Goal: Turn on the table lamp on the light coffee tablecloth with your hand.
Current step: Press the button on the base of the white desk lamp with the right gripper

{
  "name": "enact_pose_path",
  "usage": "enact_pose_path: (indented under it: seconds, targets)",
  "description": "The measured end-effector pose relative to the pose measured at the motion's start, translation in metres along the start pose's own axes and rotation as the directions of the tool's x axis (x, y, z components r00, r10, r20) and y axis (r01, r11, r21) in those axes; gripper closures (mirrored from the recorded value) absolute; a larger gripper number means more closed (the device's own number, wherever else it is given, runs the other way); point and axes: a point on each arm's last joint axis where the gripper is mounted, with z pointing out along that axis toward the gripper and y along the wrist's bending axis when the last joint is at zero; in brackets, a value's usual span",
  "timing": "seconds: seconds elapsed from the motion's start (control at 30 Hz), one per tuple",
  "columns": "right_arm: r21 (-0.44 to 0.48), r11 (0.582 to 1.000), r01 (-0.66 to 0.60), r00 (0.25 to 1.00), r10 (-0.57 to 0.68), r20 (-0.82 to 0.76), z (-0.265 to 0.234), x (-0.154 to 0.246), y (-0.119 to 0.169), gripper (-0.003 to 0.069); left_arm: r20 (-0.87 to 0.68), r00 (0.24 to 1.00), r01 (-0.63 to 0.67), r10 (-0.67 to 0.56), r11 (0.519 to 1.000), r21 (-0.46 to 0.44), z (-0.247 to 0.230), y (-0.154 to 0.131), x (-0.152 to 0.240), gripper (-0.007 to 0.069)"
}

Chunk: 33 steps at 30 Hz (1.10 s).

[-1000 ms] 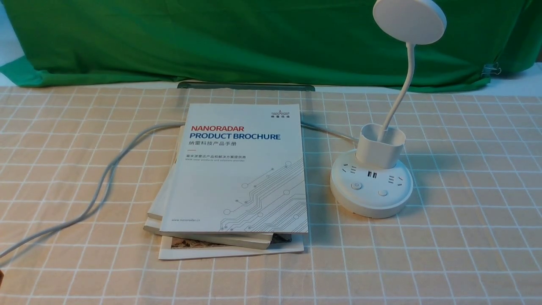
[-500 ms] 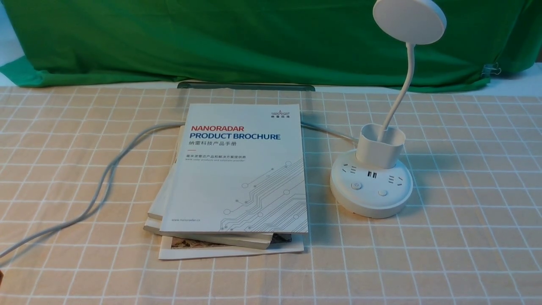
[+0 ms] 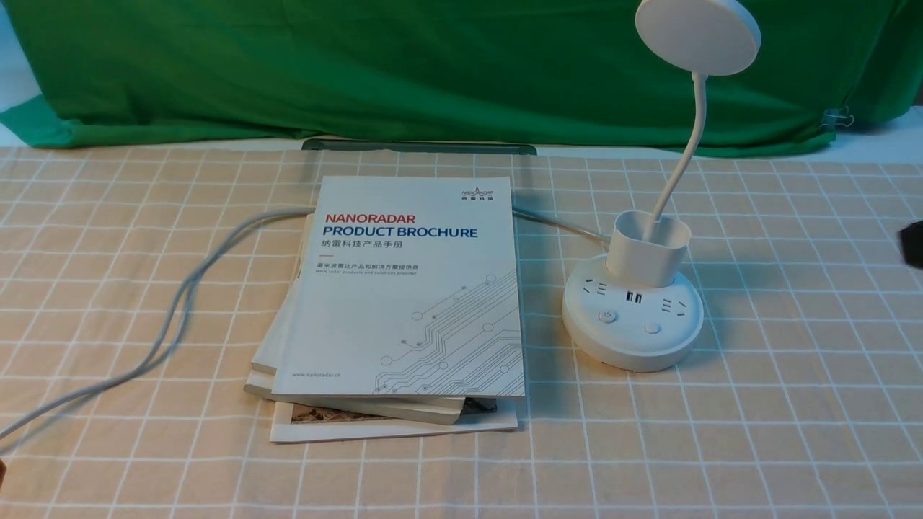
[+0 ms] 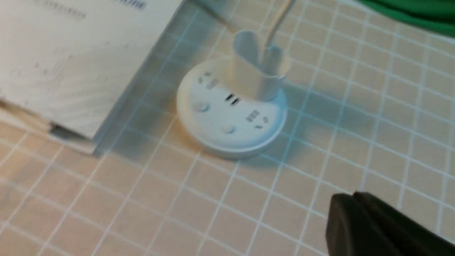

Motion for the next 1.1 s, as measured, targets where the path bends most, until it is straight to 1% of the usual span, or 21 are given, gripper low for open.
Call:
enact_pose_path:
  seconds: [0.17,0.27,0.3,0.37,0.4,0.53,0.8,1.1]
  targets:
    - [-0.107,0.991,0.080,0.972,-0.102,-0.214,0.064,-0.003,0.026,0.0630,0.000,1.000,0.000,0.000,1.000,0.000,0.000,0.000,0.000,0.0604]
    - [-0.126,0.989,0.074,0.960,-0.105,-0.259,0.097,-0.002,0.035,0.0630,0.000,1.000,0.000,0.000,1.000,0.000,0.000,0.000,0.000,0.0604]
    - [-0.126,0.990,0.071,0.960,-0.102,-0.261,0.100,-0.002,0.035,0.0630,0.000,1.000,0.000,0.000,1.000,0.000,0.000,0.000,0.000,0.0604]
    - [-0.122,0.991,0.056,0.959,-0.087,-0.269,0.129,-0.001,0.038,0.0629,0.000,1.000,0.000,0.000,1.000,0.000,0.000,0.000,0.000,0.0604]
    - [-0.121,0.991,0.056,0.959,-0.087,-0.270,0.131,-0.001,0.038,0.0629,0.000,1.000,0.000,0.000,1.000,0.000,0.000,0.000,0.000,0.0604]
    - [-0.113,0.993,0.046,0.954,-0.077,-0.289,0.165,0.006,0.039,0.0629,0.000,1.000,0.000,0.000,1.000,0.000,0.000,0.000,0.000,0.0604]
    - [-0.088,0.995,0.048,0.969,-0.068,-0.239,0.203,0.011,0.038,0.0629,0.000,1.000,0.000,0.000,1.000,0.000,0.000,0.000,0.000,0.0604]
    - [-0.027,1.000,0.010,0.976,-0.016,-0.218,0.234,0.022,0.016,0.0629,0.000,1.000,0.000,0.000,1.000,0.000,0.000,0.000,0.000,0.0604]
